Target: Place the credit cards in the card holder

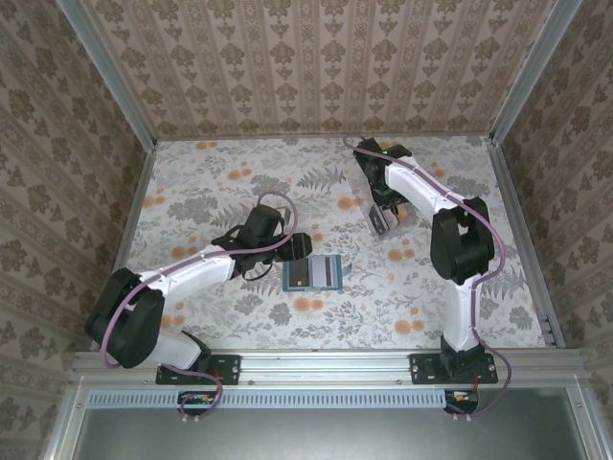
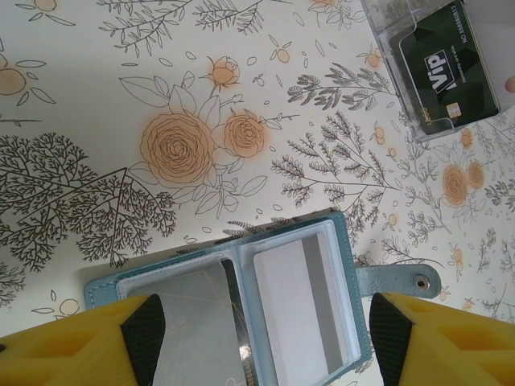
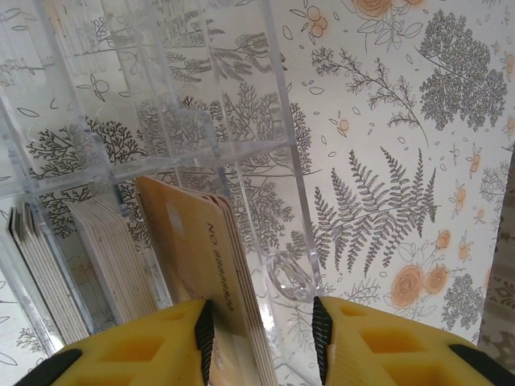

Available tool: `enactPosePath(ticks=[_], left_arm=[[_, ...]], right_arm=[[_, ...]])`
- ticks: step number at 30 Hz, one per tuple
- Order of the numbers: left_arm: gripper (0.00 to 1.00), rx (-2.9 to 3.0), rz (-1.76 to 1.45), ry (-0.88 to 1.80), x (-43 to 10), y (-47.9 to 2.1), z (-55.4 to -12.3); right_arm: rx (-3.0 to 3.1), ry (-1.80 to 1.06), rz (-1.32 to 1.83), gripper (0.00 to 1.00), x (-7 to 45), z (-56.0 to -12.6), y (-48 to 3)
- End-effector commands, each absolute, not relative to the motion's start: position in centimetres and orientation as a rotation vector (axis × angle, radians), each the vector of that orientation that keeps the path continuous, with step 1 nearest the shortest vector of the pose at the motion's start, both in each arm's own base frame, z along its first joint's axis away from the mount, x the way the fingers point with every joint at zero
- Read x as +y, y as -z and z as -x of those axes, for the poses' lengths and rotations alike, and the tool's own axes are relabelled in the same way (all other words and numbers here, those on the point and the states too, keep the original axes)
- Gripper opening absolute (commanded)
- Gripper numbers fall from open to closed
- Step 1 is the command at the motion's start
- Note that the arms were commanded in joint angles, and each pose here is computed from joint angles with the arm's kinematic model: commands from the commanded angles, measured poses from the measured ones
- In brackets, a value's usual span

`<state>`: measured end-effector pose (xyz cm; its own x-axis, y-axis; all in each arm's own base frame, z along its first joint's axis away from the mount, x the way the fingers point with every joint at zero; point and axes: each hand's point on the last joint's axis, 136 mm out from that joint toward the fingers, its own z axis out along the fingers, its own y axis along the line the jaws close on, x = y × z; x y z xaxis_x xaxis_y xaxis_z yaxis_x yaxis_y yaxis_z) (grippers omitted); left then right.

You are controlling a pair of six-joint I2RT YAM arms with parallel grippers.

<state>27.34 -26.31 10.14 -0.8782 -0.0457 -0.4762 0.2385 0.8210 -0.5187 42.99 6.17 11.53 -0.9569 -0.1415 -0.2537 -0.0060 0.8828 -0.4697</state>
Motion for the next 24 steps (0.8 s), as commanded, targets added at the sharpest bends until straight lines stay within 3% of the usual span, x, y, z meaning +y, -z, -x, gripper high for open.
enactPosePath(ticks=[1,15,24], left_arm=[[0.71,2.525,-0.137,0.818,-26.4,-10.3,-27.5],[0.71,2.527,-0.136,0.821,-26.4,-10.3,-27.5],[0.71,2.527,-0.138,0.82,-26.4,-10.3,-27.5]], right_arm=[[2.722,0.745,0.105,0.38,5.3,-42.8,-13.9],[2.711,0.751,0.119,0.23,5.7,-42.7,-14.4],[2.701,0.747,0.12,0.19,5.9,-42.6,-15.1]])
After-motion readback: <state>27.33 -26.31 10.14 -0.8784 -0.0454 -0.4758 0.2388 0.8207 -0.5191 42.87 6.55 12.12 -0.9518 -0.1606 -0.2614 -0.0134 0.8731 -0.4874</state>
